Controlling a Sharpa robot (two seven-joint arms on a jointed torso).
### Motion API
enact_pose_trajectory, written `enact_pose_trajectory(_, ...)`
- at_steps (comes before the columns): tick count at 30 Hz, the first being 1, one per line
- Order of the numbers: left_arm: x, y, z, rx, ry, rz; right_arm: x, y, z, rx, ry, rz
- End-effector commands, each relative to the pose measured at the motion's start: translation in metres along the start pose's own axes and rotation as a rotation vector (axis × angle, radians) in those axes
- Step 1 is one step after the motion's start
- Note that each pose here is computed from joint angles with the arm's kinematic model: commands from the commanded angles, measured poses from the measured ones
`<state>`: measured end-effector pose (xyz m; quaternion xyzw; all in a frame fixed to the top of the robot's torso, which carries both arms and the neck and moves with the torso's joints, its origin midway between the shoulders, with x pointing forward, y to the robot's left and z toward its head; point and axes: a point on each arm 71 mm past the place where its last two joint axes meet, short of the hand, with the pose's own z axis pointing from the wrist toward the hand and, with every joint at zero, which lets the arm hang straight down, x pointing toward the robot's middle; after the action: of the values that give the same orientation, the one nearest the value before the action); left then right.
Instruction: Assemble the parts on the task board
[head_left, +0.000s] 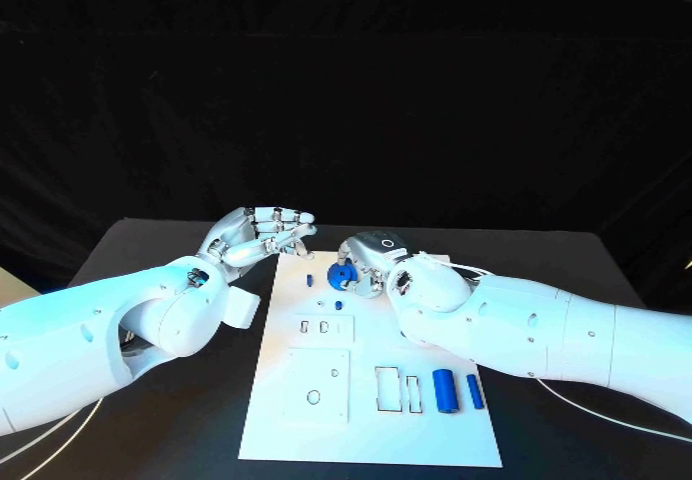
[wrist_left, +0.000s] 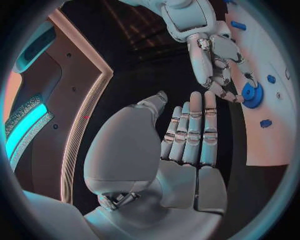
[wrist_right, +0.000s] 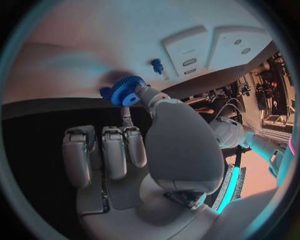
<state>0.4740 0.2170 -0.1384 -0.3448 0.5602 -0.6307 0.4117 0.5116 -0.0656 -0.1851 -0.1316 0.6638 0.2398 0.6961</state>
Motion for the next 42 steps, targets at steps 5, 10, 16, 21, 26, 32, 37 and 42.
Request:
enact_pose_trajectory(5, 0.0026, -0.0012, 0.0009, 0.007, 0.02, -0.004, 0.002, 0.003, 0.003, 0.002, 0.008, -0.036)
enact_pose_trajectory(10, 0.0024, -0.0012, 0.0007, 0.007, 0.02, -0.004, 0.003, 0.0, 0.004, 0.025, 0.014, -0.053)
enact_pose_trajectory(16, 0.0026, -0.0013, 0.0006, 0.006, 0.021, -0.005, 0.004, -0.001, 0.005, 0.03, 0.012, -0.057)
enact_pose_trajectory(21, 0.0024, -0.0012, 0.0006, 0.005, 0.018, -0.003, 0.006, 0.001, 0.006, 0.019, 0.018, -0.05)
enact_pose_trajectory(26, 0.0007, -0.001, 0.0003, 0.002, 0.006, 0.003, 0.007, 0.001, 0.006, 0.019, 0.025, -0.04)
enact_pose_trajectory(32, 0.0, -0.0009, 0.0, 0.0, 0.003, 0.004, 0.008, -0.001, 0.003, 0.026, 0.042, -0.022)
enact_pose_trajectory(37, -0.0004, -0.0007, -0.0001, -0.002, 0.001, 0.005, 0.01, -0.003, 0.002, 0.031, 0.071, -0.003)
enact_pose_trajectory(42, -0.0002, -0.0006, 0.0, -0.004, 0.002, 0.005, 0.013, -0.003, 0.001, 0.037, 0.095, 0.007)
